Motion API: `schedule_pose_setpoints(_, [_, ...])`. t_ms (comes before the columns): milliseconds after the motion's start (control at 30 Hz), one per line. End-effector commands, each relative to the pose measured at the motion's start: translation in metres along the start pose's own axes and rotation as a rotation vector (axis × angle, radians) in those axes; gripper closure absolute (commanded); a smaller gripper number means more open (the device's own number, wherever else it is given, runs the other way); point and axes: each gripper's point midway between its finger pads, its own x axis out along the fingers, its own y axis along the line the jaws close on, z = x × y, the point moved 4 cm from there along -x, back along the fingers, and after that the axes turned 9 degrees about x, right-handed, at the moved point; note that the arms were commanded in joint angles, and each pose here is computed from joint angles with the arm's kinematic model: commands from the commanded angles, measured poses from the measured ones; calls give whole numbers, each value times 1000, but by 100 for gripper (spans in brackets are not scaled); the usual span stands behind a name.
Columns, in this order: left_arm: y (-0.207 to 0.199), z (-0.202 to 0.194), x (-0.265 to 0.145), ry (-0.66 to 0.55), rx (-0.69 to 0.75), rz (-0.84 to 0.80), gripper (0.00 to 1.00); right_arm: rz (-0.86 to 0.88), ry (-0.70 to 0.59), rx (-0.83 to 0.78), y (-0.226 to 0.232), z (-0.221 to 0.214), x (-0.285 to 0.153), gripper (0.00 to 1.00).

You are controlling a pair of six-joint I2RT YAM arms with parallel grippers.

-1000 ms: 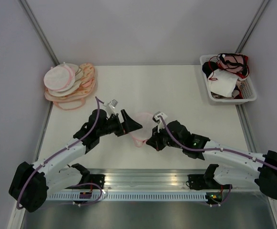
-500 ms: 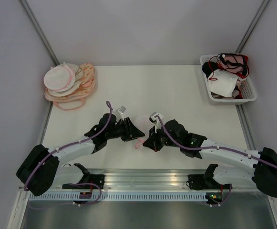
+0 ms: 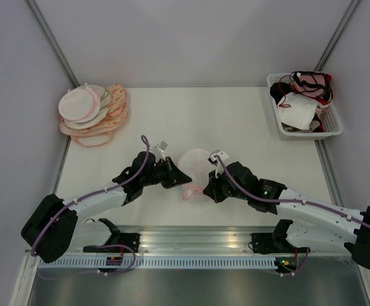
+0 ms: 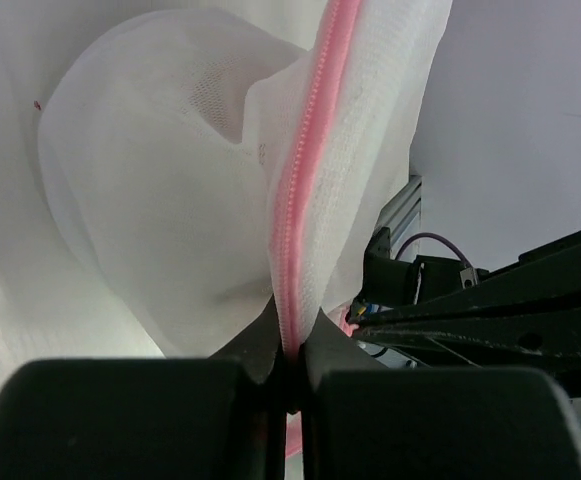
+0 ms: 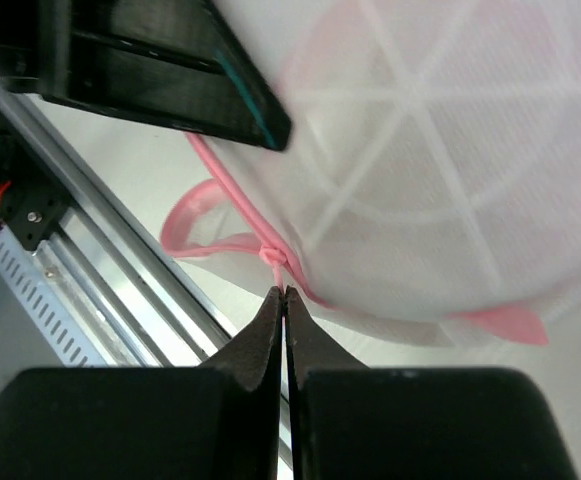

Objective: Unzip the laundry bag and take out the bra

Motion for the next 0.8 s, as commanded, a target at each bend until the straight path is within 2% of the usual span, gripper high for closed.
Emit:
schedule_pose_setpoints(0, [-8,13,-6,-62,47,17,98,-197,7,20,-28,-4,-17,100])
schedule_pose_setpoints(67, [-9,16,-7,-74,41,19,97,-226,9,24,-33,-7,-22,100])
schedule_pose_setpoints(100, [-12,17,-8,-82,42,10,90,-239,8,27,-35,-8,-23,100])
schedule_pose_setpoints(133, [-13,17,-9,-86,41,2,67,-277,2,36,-40,-8,-25,100])
schedule_pose_setpoints(200, [-18,22,-12,-117,43,-12,41,-357,-14,39,-50,-7,-29,99])
schedule_pose_setpoints(233, [-19,22,-14,-125,39,-12,20,-388,-16,50,-54,-7,-29,100])
schedule_pose_setpoints(333, [-24,28,-24,-194,54,-26,2,-502,-41,73,-66,-3,-33,100])
schedule_pose_setpoints(500, [-23,33,-34,-252,67,3,1,-663,-76,93,-86,-3,-39,99])
schedule_pose_setpoints(633, [-5,26,-31,-227,42,85,1,-803,-109,98,-104,-4,-41,100])
schedule_pose_setpoints(767, [9,17,-19,-183,41,106,2,-867,-153,126,-113,2,-41,100])
